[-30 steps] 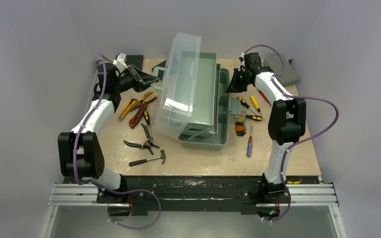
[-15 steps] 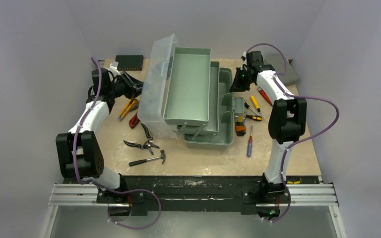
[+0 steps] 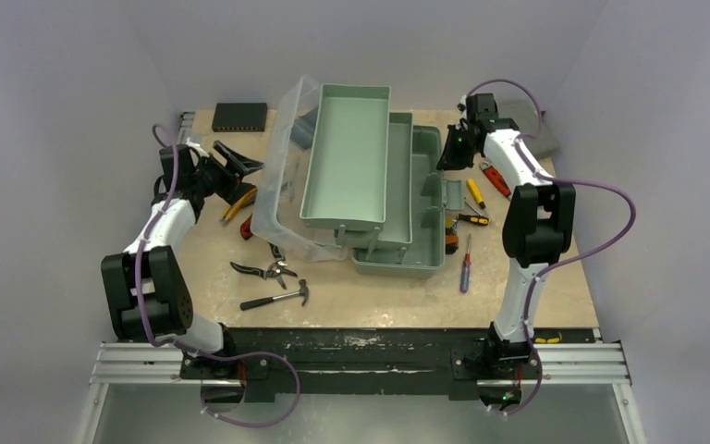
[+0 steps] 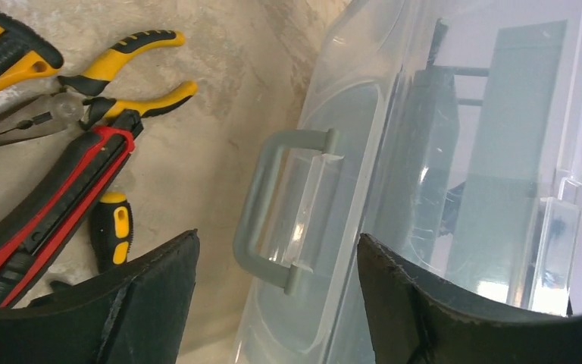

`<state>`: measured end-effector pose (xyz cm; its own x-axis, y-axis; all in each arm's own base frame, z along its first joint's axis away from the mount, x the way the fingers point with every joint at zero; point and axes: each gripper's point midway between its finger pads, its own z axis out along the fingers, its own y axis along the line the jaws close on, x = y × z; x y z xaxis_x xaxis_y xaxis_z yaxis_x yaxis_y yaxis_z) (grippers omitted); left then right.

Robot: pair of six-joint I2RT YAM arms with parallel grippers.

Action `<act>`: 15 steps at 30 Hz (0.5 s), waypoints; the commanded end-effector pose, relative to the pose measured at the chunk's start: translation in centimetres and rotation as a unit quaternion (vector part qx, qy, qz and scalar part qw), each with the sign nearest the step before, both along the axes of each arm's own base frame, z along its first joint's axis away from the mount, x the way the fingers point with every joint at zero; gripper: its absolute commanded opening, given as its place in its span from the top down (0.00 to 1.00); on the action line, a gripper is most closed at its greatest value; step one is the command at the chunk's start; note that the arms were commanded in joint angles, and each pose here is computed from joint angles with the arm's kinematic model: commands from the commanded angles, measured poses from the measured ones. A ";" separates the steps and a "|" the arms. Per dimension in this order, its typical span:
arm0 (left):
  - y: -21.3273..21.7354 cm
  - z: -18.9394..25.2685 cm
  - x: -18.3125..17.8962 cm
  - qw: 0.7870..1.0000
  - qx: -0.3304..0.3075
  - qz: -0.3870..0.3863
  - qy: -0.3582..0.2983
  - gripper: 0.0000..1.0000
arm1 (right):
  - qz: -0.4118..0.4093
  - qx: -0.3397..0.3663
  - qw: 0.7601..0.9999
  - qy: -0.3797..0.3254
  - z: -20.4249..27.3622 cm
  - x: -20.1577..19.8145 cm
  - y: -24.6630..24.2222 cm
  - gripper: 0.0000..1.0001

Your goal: Pack the tool kit

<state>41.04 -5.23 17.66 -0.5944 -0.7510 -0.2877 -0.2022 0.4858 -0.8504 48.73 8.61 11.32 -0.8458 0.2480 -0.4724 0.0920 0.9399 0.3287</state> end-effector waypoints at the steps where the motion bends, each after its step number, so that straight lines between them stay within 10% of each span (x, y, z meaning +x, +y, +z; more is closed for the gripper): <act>1: -0.8 1.6 0.2 0.999 -0.019 -0.025 -0.044 0.27 | -0.012 -0.033 0.999 -0.038 2.5 1.9 -1.7 1.00; 15: -4.9 -2.2 -1.8 0.995 -0.050 -0.079 -0.018 0.32 | -0.024 -0.042 0.998 -0.028 2.4 3.2 -4.3 1.00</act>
<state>39.51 -7.55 14.47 -0.6425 -0.7343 -0.2191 -0.1900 0.4296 -0.8828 49.94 6.01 11.38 -0.8499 0.2174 -0.4801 0.0997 0.9608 0.2585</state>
